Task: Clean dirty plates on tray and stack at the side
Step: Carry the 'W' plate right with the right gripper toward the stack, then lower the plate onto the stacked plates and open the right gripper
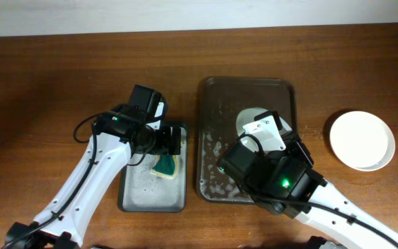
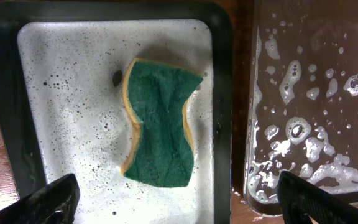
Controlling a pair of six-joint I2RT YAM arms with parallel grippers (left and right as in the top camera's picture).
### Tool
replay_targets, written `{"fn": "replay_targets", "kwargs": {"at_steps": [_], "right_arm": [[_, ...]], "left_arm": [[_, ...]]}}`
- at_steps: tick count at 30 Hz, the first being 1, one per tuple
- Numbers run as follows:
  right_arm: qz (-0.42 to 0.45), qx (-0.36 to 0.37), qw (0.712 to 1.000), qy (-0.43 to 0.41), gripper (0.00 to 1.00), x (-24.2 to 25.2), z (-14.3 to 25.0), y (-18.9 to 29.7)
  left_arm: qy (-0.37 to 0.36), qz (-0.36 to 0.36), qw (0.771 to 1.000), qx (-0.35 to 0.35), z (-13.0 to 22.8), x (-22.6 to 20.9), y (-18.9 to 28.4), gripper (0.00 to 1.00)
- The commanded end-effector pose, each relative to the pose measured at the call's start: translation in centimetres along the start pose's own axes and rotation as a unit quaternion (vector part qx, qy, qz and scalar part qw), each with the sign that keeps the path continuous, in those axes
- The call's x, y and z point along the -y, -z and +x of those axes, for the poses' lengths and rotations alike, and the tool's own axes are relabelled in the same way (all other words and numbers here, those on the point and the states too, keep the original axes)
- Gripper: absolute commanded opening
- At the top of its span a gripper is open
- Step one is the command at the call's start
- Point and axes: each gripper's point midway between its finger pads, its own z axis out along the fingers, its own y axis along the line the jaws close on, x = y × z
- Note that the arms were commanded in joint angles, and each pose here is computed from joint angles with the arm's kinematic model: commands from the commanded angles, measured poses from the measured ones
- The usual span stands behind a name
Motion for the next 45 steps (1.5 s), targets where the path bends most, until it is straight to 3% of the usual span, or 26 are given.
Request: {"fn": "replay_targets", "kwargs": {"at_steps": [1,19,21,23,25,27,29,31,34,36,39,45], "right_arm": [[-0.03,-0.006,0.998,-0.047,0.04,-0.3,-0.5,0.1],[-0.008,0.003,0.999,-0.052,0.04,0.5,-0.8,0.1],[-0.029,0.016,0.996,-0.081,0.04,-0.4,-1.8,0.2],[0.034,0.02,0.998,-0.041,0.04,1.8,-1.6,-0.2],[0.01,0.018,0.995,-0.096,0.04,1.0,-2.0,-0.5],[-0.033,-0.005,0.997,-0.069,0.04,-0.6,-1.3,-0.7],[-0.028,-0.042,0.986,-0.156,0.04,0.2,-0.2,-2.1],[-0.063,-0.098,0.963,-0.242,0.04,0.2,0.8,-4.4],[-0.099,-0.137,0.941,-0.294,0.04,1.3,1.6,-7.3],[-0.168,-0.149,0.921,-0.32,0.04,1.7,1.7,-9.4],[-0.236,-0.167,0.864,-0.411,0.04,4.2,3.7,-12.4],[-0.148,-0.273,0.754,-0.578,0.04,11.1,16.0,-18.6]], "left_arm": [[-0.002,0.006,1.0,0.011,-0.3,0.2,0.7,0.99],[-0.002,0.006,1.0,0.011,-0.3,0.2,0.7,0.99],[-0.002,0.006,1.0,0.011,-0.3,0.2,0.7,0.99],[-0.002,0.006,1.0,0.011,-0.3,0.2,0.7,0.99],[-0.002,0.006,1.0,0.011,-0.3,0.2,0.7,0.99],[-0.002,0.006,1.0,0.011,-0.3,0.2,0.7,0.99],[-0.002,0.006,1.0,0.011,-0.3,0.2,0.7,0.99],[-0.002,0.006,1.0,0.011,-0.3,0.2,0.7,0.99],[-0.002,0.006,1.0,0.011,-0.3,0.2,0.7,0.99],[-0.002,0.007,1.0,0.011,-0.3,0.2,0.7,0.99],[-0.002,0.006,1.0,0.011,-0.3,0.2,0.7,0.99],[-0.002,0.006,1.0,0.011,-0.3,0.2,0.7,0.99]]}}
